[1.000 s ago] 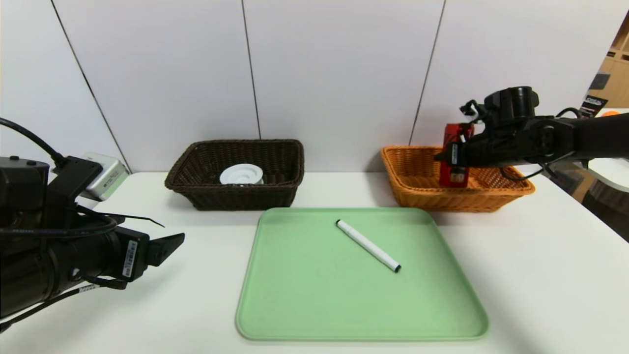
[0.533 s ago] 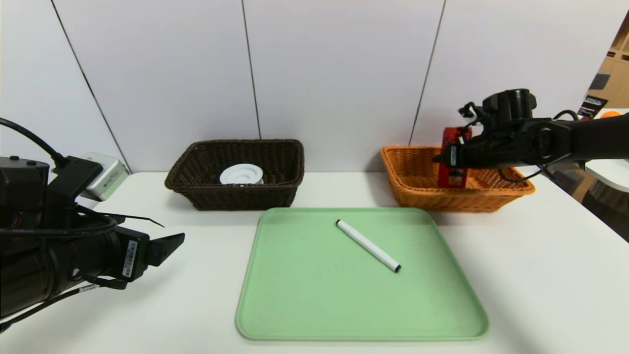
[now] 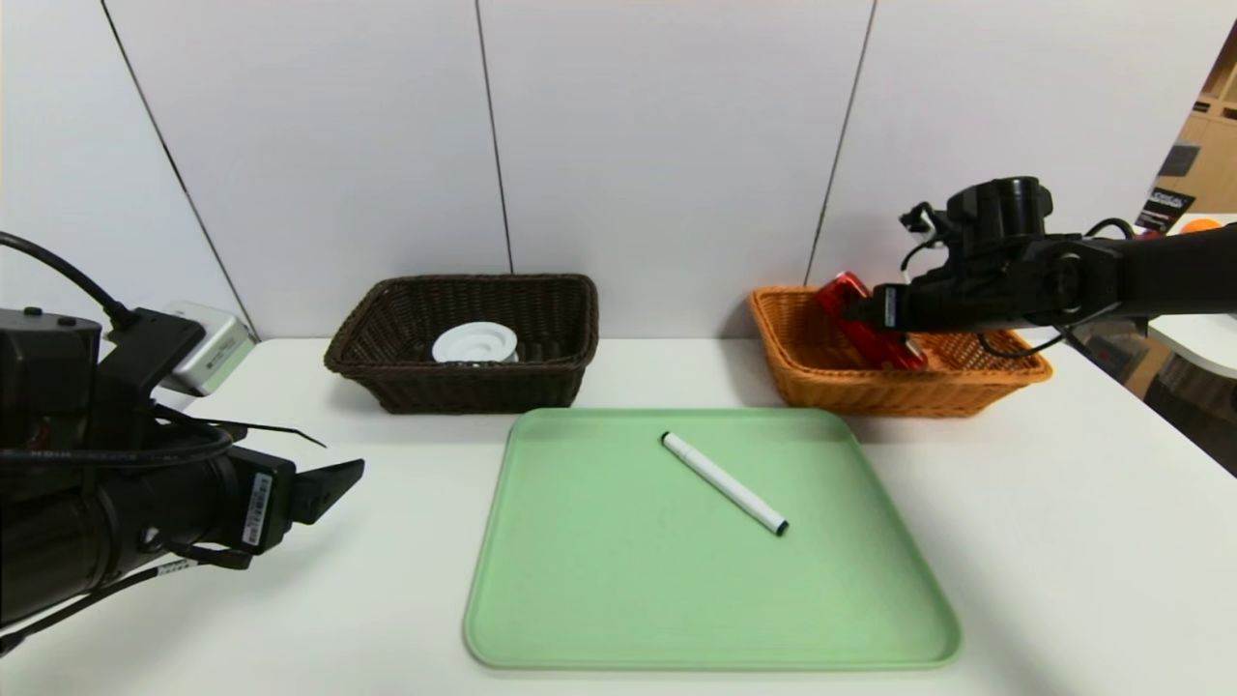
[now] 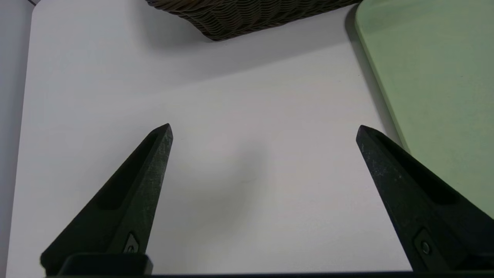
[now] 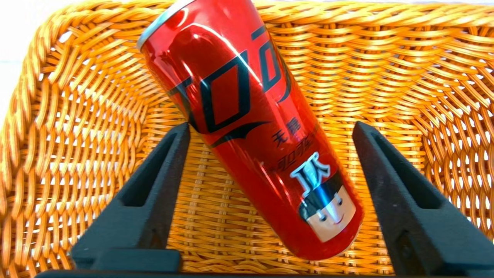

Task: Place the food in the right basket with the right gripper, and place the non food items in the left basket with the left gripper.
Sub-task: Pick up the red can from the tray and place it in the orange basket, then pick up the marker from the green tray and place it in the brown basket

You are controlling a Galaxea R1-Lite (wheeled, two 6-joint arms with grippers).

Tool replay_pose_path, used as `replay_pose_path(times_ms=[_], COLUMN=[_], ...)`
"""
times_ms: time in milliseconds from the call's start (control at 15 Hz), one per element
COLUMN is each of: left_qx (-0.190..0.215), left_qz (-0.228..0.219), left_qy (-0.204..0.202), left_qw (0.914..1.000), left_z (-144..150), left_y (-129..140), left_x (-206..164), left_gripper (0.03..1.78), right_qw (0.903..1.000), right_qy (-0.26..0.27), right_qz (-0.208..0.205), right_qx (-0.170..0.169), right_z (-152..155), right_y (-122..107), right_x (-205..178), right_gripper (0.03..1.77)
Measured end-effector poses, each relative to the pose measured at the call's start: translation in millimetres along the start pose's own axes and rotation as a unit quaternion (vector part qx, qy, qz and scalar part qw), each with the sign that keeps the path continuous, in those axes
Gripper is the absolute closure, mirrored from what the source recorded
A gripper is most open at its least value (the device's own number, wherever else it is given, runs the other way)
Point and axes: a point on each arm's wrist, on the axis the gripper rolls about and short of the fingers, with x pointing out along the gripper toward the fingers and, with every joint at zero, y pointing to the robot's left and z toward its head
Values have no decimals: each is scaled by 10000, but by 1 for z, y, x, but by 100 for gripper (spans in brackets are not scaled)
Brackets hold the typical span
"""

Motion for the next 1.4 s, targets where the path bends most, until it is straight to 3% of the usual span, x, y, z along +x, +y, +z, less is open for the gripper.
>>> replay_pose_path(times_ms=[533,1400], left_qx=[5,75], left_qz=[-7,-124], left_qy=[-46,-107], left_qw=[10000,9998], left_z=[6,12], left_y=[0,-7], left_x=[1,2], left_gripper=[12,12], right_qw=[9998,9859], right_qy=[-209,-1612], right_qz=[-20,288], right_qx=[-21,-339], right_z=[11,69], right_y=[1,33], right_x=[-11,-137], right_gripper=[17,11])
